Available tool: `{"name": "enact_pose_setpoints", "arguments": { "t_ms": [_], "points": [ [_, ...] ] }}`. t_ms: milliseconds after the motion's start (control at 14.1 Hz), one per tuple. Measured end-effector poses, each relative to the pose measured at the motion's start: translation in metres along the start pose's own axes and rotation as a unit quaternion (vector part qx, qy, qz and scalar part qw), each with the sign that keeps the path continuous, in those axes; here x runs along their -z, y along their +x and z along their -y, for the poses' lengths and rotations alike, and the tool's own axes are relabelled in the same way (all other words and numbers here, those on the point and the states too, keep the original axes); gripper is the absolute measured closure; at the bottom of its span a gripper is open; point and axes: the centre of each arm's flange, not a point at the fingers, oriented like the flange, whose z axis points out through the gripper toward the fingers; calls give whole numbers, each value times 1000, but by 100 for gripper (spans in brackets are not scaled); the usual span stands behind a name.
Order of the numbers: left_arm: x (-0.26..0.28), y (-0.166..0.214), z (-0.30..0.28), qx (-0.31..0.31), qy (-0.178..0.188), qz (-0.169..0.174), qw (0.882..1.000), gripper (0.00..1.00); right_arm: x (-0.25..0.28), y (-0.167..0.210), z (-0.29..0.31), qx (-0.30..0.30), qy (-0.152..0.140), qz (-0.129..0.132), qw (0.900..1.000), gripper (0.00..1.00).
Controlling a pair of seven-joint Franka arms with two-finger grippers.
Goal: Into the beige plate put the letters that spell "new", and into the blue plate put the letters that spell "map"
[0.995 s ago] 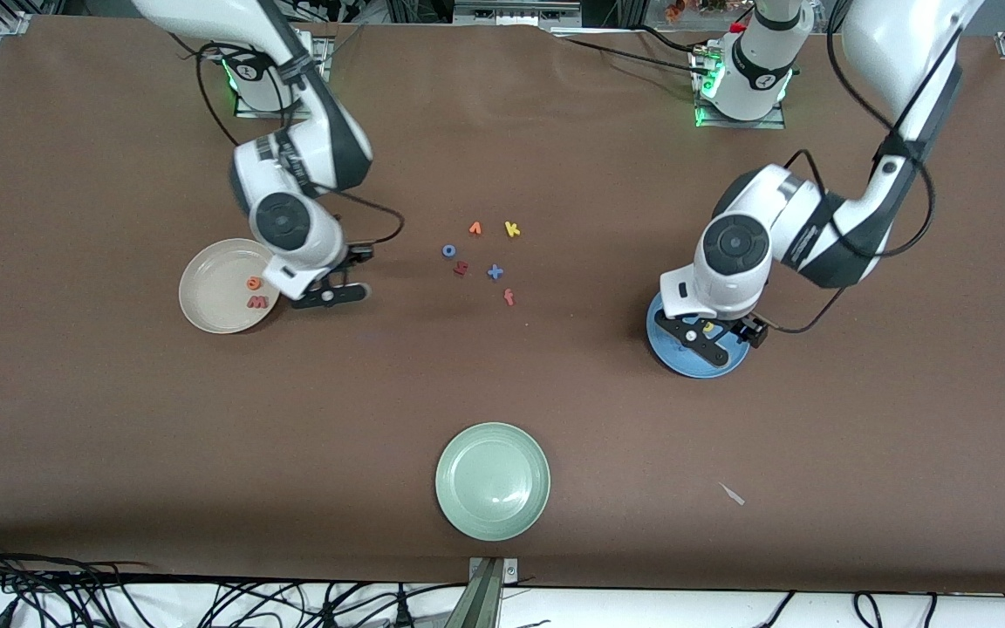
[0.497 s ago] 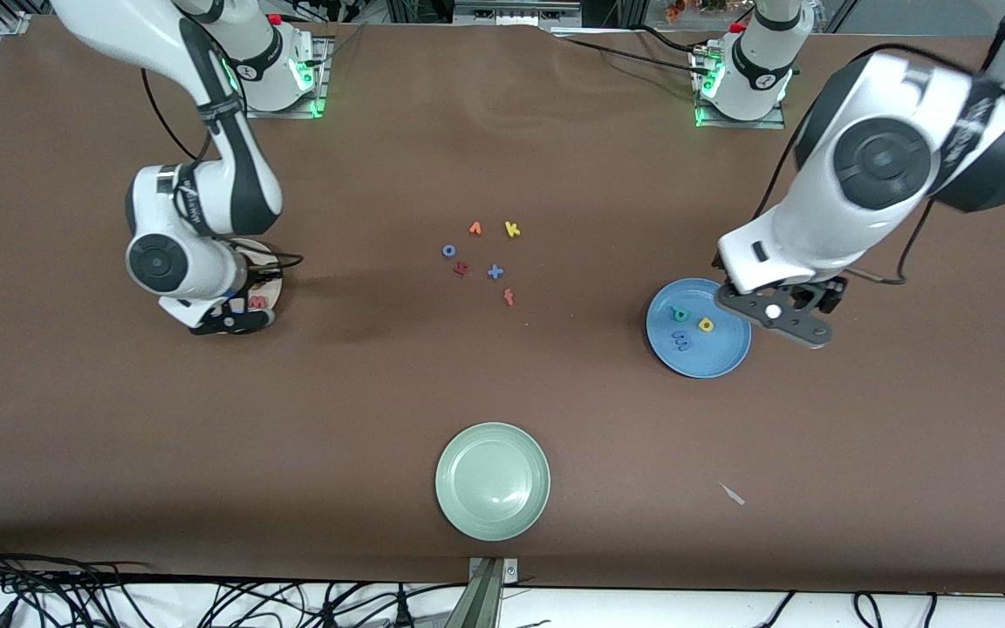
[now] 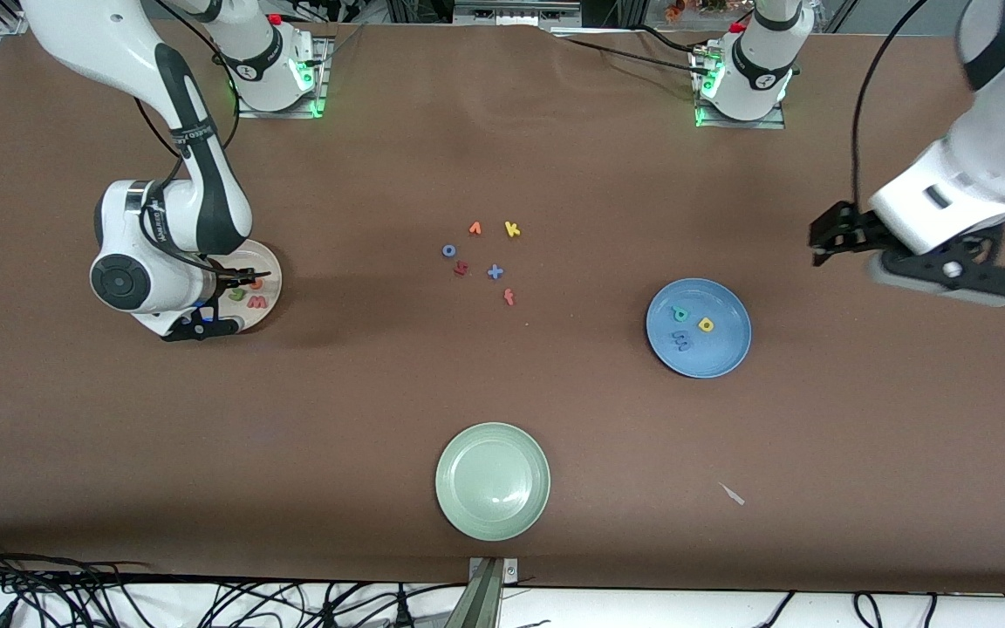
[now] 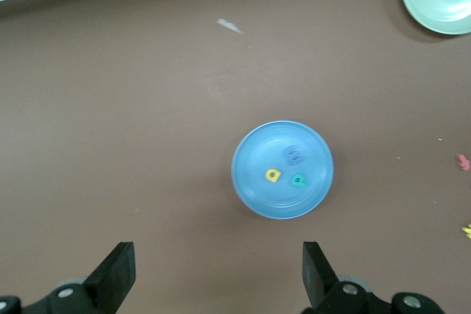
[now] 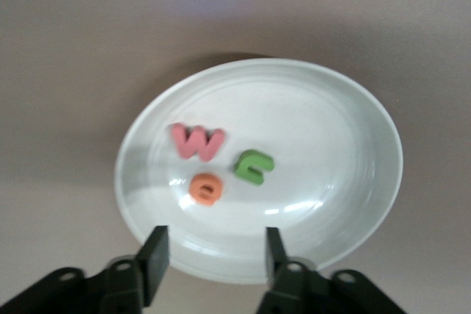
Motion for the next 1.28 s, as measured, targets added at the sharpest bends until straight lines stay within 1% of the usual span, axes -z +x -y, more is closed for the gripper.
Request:
{"name": "enact_pose_setpoints", "arguments": {
  "t_ms": [71,213,355,497,568,710,852,1066,1208,1279],
  "points": [
    [2,-6,7,11,-6,2,1000,0,21,0,7,6,1,12,1000,20],
    [-6,-15,20,31,-29,9,999,0,67,-3,23,20,2,27,999,1],
    [-24,-20,33,46,-33,-2,998,0,109,-14,39,34,1,42,999,0],
    [-35,-29,40,54,-32,-4,998,0,144,-29,51,44,0,60,997,0],
    [-34,-33,40,54,-32,-5,998,0,160,-35,54,46,0,60,997,0],
    [-29,-39,33,48,-32,-9,998,0,186,-47,53,48,3,46,998,0],
    [-26,-42,28,45,-31,-9,998,0,204,-57,54,51,4,25,998,0],
    [-29,-43,30,47,-31,-6,998,0,232,-68,55,58,-1,-29,998,0],
    [-31,-45,34,50,-32,3,998,0,244,-76,49,64,3,-66,996,0],
    [-32,-46,37,53,-32,6,998,0,250,-81,47,68,-2,-81,994,0]
  ]
}}
